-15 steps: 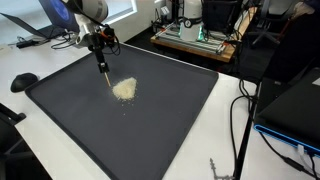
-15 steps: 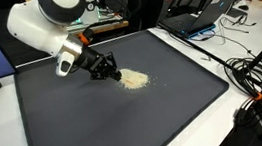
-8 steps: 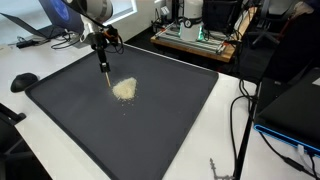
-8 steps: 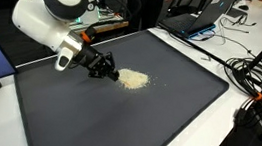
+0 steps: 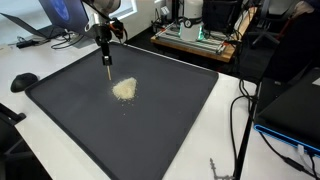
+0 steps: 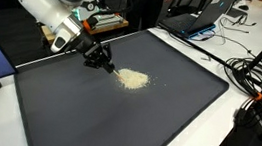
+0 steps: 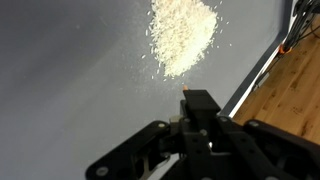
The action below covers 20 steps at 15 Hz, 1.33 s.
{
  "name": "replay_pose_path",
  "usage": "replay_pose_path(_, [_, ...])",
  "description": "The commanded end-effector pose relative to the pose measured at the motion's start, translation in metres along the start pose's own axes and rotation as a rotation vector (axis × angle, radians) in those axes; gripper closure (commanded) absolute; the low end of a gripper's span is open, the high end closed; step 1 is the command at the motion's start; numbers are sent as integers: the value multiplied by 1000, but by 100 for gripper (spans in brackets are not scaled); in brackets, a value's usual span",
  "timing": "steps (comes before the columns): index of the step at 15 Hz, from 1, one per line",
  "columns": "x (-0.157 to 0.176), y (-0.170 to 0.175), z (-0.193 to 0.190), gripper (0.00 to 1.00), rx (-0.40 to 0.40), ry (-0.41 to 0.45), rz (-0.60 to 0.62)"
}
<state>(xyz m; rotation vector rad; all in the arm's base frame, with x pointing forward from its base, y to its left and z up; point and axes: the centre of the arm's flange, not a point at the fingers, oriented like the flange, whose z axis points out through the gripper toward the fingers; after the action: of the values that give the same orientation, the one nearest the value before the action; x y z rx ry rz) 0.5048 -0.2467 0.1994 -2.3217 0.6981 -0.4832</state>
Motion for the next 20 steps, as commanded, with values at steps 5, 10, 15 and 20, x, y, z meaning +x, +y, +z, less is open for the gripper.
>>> replay_pose_path(5, [-53,-60,-44,97,-116,68,-104])
replay_pose_path(10, [-83,-97,-54,97,-234,47,-261])
replay_pose_path(15, [-108,-134,-50,97,-357,-12,-488])
replay_pose_path(20, [-125,-170,-25,97,-473,-70,-693])
